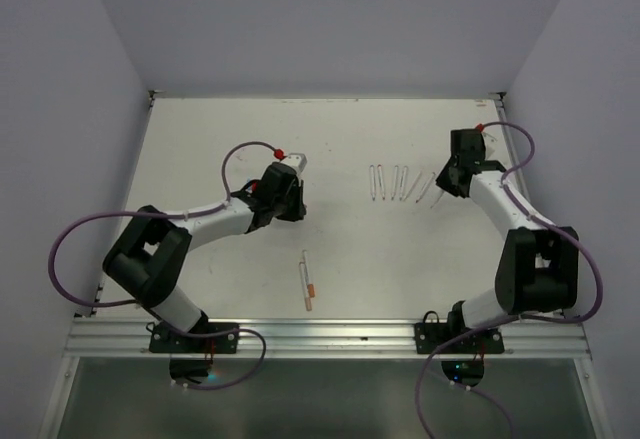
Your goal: Open the pen caps
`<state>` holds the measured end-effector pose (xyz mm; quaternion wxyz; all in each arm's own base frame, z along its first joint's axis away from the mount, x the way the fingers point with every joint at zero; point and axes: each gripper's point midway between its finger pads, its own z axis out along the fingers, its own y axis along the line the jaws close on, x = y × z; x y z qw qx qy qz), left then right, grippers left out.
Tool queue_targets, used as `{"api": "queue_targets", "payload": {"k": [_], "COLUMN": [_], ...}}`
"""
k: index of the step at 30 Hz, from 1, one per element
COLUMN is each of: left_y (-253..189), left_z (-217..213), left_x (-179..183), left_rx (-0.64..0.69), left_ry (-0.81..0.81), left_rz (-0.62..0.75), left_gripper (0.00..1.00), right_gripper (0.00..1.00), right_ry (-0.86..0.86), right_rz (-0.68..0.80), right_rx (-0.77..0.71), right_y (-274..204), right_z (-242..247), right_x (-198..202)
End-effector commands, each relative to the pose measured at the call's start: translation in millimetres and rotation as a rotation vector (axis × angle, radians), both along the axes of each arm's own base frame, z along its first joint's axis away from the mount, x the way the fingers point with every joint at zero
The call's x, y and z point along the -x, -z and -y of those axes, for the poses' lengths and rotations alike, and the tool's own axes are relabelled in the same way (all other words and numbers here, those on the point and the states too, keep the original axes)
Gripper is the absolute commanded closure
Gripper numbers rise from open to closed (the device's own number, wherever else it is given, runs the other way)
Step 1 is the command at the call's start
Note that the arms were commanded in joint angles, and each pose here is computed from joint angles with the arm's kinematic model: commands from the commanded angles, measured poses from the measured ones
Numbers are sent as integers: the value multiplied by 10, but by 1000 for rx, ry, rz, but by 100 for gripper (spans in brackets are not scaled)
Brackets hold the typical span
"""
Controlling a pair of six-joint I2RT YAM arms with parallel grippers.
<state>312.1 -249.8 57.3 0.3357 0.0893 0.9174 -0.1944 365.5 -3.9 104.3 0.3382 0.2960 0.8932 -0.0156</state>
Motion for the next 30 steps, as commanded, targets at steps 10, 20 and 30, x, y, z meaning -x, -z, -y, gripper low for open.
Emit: {"api": "queue_targets", "payload": {"k": [10,20,30], "left_y": [117,217,327], "left_z": [-254,-299,-449], "left_x": [-441,-534,-576], "left_rx": [-102,-134,-207], "left_ry": [-68,-97,-140], "left_rz": [4,-6,-13], "left_gripper": [100,100,78], "right_gripper": [100,100,97], "right_ry": [-64,-94,-83], "right_rz": [-123,-103,-124], "right_rx": [-15,-23,-32], "right_y": [512,555,664], "right_z": [65,24,18], "right_x": [-228,-471,-537]}}
